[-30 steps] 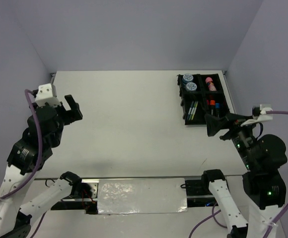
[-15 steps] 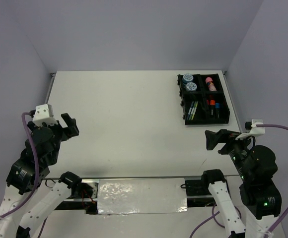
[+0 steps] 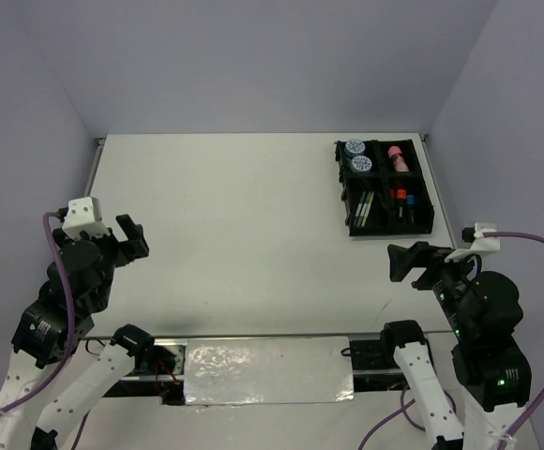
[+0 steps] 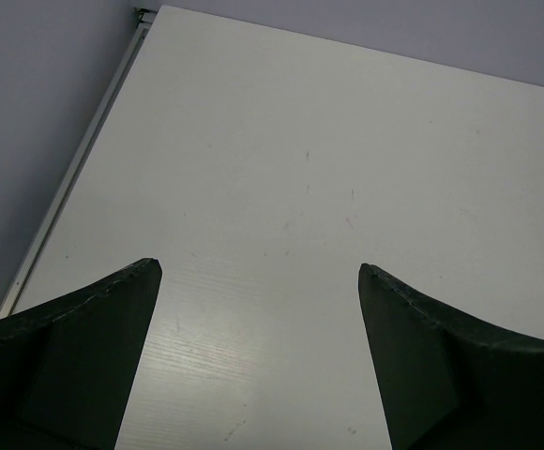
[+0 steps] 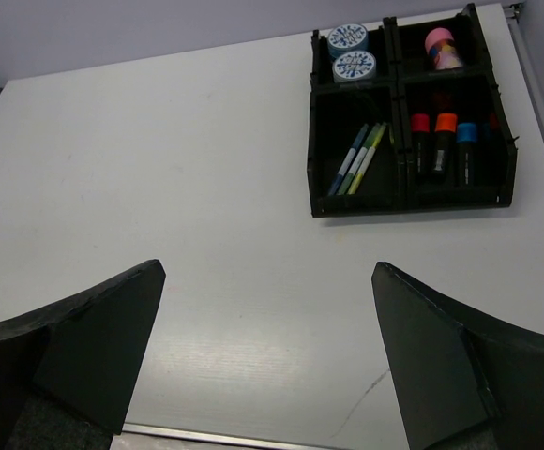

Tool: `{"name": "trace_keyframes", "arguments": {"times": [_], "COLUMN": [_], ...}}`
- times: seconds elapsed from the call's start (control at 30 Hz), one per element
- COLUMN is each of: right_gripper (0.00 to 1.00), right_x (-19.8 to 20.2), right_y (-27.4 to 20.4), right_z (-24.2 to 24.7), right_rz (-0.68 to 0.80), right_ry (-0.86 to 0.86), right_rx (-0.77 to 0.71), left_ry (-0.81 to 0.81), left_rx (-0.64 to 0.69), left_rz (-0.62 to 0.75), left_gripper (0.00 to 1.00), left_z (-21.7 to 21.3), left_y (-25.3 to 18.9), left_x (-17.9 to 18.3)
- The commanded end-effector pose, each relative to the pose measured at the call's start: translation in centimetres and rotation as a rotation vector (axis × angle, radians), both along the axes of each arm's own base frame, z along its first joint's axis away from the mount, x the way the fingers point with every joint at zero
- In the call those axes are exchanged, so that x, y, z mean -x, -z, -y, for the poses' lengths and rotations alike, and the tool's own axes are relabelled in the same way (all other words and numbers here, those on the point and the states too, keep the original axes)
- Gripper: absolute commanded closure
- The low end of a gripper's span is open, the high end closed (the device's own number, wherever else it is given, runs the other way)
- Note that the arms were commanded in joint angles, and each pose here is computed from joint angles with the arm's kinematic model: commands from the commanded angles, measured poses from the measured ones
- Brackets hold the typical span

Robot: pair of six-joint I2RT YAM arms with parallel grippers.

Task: Sort the stationery into containers
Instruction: Reset both arms

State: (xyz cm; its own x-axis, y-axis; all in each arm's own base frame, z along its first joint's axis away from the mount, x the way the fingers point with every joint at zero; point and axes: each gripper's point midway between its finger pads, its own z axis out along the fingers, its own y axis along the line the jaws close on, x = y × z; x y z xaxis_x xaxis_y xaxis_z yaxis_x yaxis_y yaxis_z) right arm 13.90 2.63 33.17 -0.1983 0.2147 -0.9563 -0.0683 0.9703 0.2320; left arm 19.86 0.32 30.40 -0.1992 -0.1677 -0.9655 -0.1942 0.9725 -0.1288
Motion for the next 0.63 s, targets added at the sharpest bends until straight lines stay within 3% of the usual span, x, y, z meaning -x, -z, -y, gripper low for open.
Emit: {"name": "trace_keyframes", "arguments": {"times": [0.0,0.6], "right_gripper": [0.0,0.0], "right_x": [-0.3,-0.74], "right_y": [-0.72,0.25], "right_z": [0.06,0.19], "right_rz": [0.013,-0.011], "right_ry": [0.006,0.021], "right_rx": [-0.004,-0.013], "left_ry": [-0.006,-0.011], "left_rx": [-0.012,-0.012], "left_rz": [0.033,0.034], "left_gripper": [0.01,0.01], "left_z": [-0.23,-0.12], "left_y": [-0.64,0.11], "left_x": [-0.23,-0.61]}}
